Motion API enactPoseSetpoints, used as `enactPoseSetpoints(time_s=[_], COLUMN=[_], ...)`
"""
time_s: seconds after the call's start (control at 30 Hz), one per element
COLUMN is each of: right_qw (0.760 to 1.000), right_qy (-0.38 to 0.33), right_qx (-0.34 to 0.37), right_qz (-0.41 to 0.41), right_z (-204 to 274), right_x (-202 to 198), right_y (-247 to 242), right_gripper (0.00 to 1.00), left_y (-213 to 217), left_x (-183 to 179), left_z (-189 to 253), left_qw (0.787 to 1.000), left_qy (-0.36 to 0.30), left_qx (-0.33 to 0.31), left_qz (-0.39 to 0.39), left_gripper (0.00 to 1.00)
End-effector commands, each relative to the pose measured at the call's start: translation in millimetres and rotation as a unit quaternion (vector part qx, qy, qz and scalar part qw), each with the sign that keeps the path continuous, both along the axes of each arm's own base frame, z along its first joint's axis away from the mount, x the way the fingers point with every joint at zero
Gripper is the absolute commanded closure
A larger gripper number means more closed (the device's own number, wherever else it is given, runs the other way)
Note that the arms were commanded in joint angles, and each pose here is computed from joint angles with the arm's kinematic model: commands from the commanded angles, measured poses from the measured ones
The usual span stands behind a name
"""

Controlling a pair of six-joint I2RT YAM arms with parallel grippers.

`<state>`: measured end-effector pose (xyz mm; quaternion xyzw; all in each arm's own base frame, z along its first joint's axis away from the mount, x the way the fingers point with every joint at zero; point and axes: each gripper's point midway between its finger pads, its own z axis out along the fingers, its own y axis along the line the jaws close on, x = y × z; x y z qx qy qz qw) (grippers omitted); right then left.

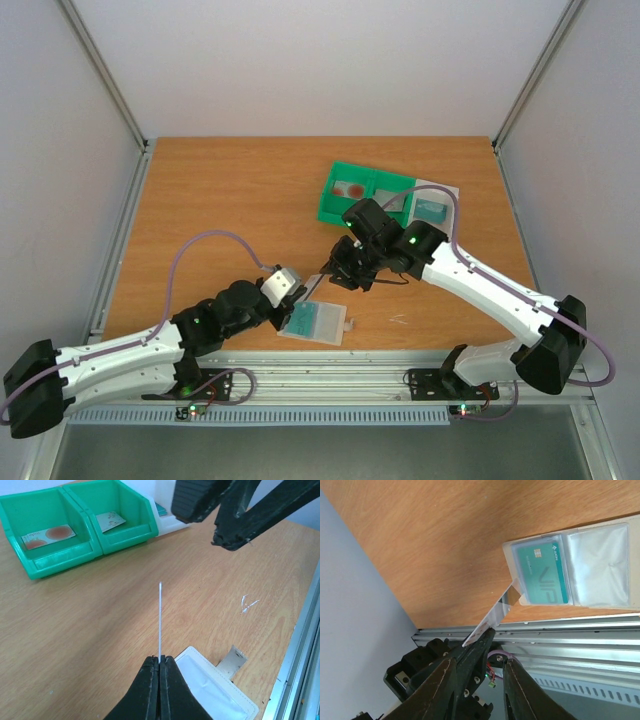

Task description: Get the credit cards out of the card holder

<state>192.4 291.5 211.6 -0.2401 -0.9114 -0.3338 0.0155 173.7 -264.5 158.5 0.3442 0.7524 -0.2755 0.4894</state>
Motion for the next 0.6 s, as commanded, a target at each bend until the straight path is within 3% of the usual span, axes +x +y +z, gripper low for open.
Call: enactPoseSetpoints(time_s=[0.0,0.57], right_qw=[1.000,0.998], right_qy=[0.012,0.058], right_qx=[0.014,0.007], right_qz=[-0.015,0.002], right_z=[8,-13], right_x=[7,9], right_y=[9,29], right_gripper=[0.74,0.74], left_y=[-5,-5], left_x=[0,-1], left_z=[16,14], left_qw=[0.999,0.999], left_qy=[-0.036,-0.044], left_qx=[-0.024,-0.019], left_qz=[-0.014,-0.018], left_gripper=[1.00,0.99])
